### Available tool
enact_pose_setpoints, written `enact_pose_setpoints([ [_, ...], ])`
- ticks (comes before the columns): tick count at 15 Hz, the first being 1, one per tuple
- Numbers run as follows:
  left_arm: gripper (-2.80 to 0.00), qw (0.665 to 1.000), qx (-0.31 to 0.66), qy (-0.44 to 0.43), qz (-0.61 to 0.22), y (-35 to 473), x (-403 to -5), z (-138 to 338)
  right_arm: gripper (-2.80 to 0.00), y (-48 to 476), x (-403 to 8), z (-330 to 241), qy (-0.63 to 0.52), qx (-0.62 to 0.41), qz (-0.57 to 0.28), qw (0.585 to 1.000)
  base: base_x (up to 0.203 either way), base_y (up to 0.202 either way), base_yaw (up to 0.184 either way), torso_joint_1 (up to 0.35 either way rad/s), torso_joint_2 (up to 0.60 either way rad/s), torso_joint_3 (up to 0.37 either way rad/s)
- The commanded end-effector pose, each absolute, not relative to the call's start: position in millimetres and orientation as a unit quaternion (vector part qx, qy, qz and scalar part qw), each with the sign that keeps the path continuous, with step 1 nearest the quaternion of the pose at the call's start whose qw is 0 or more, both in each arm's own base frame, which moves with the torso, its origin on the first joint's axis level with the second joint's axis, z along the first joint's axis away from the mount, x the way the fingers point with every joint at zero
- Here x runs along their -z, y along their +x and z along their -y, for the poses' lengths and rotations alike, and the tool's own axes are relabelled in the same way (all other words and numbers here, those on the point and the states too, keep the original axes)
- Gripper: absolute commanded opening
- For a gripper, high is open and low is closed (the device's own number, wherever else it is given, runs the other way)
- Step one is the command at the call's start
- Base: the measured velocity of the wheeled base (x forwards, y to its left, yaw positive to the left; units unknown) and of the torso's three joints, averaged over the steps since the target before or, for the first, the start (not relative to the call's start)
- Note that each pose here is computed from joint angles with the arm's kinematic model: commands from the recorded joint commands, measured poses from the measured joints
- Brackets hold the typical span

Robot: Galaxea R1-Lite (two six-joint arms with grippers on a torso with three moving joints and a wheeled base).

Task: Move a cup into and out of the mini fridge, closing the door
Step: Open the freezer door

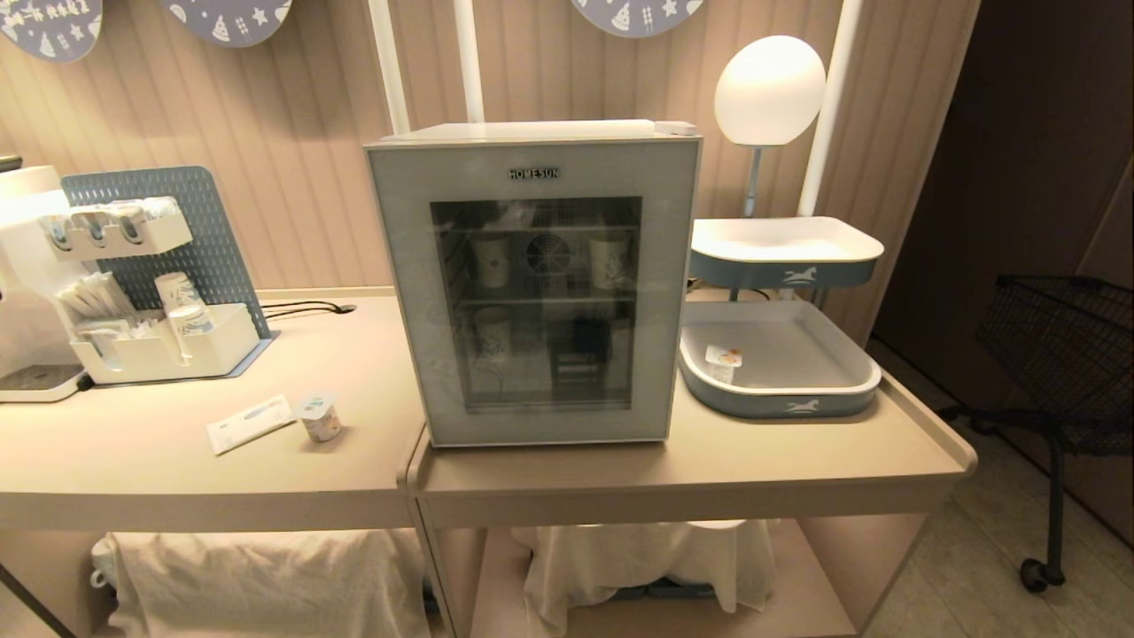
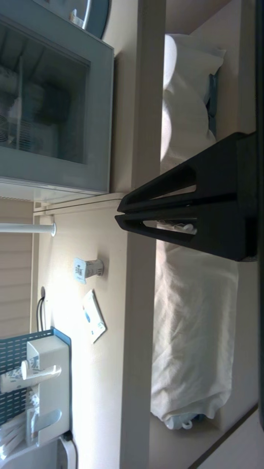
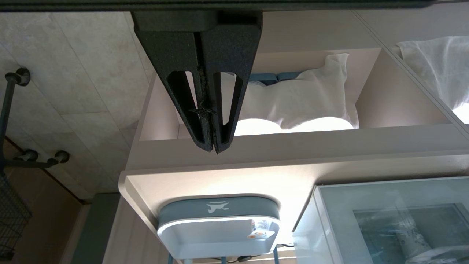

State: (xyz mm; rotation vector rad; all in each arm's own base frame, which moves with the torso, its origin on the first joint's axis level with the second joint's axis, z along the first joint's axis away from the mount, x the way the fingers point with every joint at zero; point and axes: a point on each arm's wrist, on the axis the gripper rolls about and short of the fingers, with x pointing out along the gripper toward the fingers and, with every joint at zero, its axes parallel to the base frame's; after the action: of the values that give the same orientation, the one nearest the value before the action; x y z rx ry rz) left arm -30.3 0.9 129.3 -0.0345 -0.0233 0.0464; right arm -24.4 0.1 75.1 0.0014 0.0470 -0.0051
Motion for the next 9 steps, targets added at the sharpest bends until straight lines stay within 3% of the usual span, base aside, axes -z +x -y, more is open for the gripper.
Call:
enact_pose_setpoints([
  [1,-2.8,1.0,-0.024,-0.017,0.008,-31,-122,-1,-2.8,-24,-75,0,0.001,0.003,-0.025,1.0,0.0,0.0,0.0,0.0,0.0,0.0],
  [9,-2.8,1.0,-0.003,-0.001,-0.031,-27,-78,0,-2.8,-24,-75,0,0.001,0.003,-0.025,1.0,0.0,0.0,0.0,0.0,0.0,0.0],
])
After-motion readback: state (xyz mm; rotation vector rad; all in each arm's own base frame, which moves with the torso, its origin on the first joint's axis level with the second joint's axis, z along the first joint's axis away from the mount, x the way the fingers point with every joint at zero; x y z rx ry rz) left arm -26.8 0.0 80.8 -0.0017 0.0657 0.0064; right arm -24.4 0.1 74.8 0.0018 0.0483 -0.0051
